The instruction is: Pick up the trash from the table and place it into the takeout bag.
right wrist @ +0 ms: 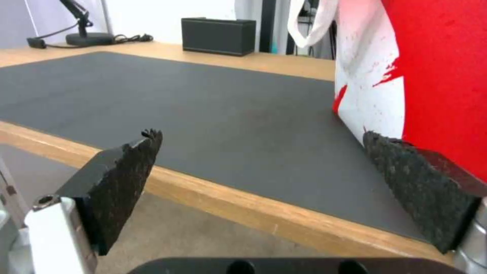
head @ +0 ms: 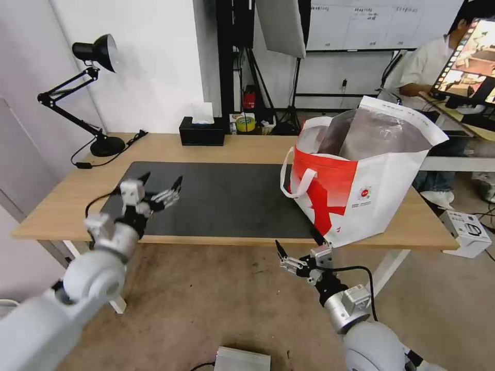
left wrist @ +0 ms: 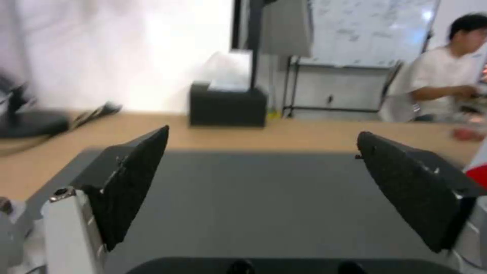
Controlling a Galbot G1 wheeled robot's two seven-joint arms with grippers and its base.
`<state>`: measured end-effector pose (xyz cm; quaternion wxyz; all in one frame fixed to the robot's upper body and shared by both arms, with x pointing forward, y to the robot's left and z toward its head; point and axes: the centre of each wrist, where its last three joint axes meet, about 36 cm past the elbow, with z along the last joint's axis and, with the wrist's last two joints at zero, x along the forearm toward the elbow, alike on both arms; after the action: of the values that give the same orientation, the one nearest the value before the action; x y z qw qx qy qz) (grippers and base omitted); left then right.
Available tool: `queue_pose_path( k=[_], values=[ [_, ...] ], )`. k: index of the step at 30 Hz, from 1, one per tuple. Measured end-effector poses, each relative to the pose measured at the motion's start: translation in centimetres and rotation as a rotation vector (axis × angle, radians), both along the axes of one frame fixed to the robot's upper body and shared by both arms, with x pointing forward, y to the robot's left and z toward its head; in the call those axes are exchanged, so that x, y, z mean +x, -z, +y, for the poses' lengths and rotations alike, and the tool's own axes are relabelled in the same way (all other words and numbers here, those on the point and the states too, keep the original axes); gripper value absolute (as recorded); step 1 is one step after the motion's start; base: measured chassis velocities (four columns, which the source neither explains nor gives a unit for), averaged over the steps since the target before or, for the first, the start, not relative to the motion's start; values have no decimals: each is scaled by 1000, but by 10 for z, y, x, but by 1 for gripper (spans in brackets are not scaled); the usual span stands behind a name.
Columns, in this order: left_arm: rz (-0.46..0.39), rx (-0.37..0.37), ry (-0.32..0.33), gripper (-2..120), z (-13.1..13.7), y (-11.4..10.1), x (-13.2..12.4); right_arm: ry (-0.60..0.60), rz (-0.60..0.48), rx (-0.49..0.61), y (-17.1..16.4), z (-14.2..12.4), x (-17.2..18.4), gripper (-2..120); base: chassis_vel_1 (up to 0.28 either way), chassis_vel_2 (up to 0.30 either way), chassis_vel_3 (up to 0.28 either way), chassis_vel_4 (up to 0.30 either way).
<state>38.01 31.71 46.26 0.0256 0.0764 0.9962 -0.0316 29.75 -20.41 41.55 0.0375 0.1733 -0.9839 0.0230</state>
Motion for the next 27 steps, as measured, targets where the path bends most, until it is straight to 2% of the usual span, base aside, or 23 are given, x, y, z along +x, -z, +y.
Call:
queue_pose_path(
  k=[1,4,7,21,27],
  values=[
    [12,3,-24,100,5,12,-12,0,0,0,0,0,0,100,0,0,0,0],
    [14,0,-36,100,7,20,-19,0,0,0,0,0,0,100,0,0,0,0],
    [15,-3,-64,100,9,38,-39,0,0,0,0,0,0,100,0,0,0,0],
    [21,-2,-92,100,18,55,-63,0,0,0,0,0,0,100,0,0,0,0],
    [20,0,-101,100,22,56,-66,0,0,0,0,0,0,100,0,0,0,0]
  ],
)
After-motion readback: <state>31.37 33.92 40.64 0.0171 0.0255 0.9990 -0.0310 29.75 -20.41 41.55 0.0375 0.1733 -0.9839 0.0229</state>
